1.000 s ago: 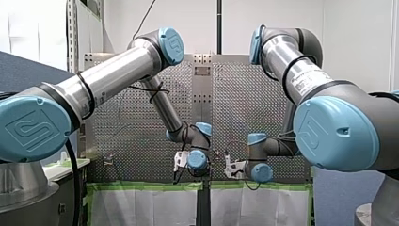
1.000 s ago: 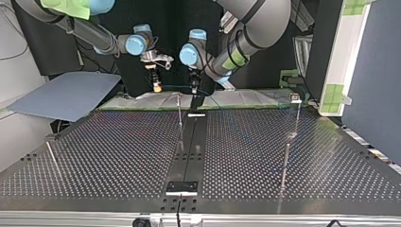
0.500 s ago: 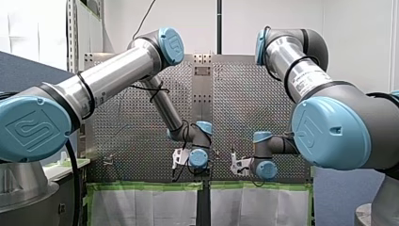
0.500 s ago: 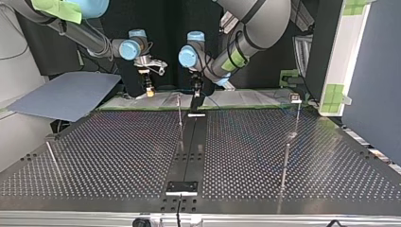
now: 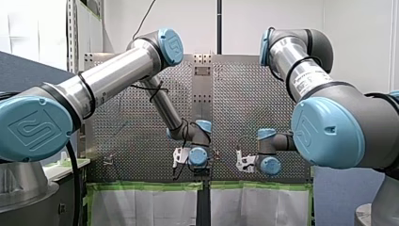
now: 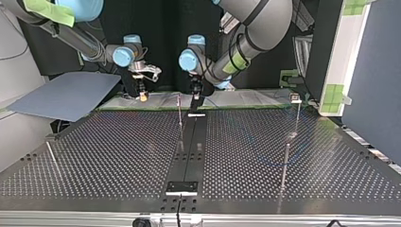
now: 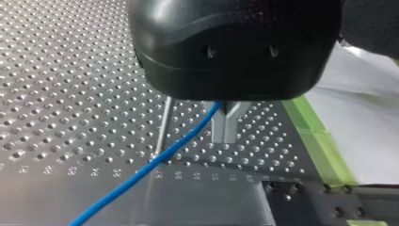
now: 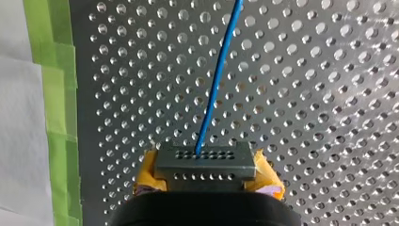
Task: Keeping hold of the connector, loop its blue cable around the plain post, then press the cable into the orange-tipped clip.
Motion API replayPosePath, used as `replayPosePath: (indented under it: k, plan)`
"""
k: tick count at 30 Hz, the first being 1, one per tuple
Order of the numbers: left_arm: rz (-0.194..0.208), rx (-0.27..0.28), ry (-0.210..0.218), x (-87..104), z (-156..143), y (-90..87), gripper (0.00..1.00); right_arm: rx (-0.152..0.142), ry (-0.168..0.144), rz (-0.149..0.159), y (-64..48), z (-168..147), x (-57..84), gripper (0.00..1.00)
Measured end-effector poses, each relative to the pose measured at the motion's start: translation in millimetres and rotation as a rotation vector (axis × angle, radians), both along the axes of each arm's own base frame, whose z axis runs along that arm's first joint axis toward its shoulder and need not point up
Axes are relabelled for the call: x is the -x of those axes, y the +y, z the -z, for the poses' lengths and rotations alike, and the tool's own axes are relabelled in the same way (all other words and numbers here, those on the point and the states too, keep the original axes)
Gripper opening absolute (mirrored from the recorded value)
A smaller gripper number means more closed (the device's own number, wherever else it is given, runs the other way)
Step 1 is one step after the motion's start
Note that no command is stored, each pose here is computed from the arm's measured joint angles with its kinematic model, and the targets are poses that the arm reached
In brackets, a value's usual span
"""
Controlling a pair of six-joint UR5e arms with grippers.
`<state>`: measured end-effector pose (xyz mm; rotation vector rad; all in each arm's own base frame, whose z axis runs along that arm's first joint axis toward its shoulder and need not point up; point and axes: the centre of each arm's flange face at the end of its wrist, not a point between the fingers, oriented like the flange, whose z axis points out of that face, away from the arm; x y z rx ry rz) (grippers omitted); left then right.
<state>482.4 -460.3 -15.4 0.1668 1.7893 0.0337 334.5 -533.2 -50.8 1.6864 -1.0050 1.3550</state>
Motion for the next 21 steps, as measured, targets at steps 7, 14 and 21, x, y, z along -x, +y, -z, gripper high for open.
replayPosePath:
  k: [7,14,21]
  plan:
    - [0.005,0.003,0.003,-11.4,-9,-4.1,0.00,-0.004,-0.006,0.024,-11.0,-2,10.6,0.00]
    - [0.009,0.011,0.012,-21.8,-15,-3.7,0.00,-0.003,-0.016,0.038,-18.7,-4,17.8,0.00]
    - [0.010,0.028,0.013,-39.0,-27,-4.5,0.00,0.005,-0.024,0.045,-28.4,-8,21.7,0.00]
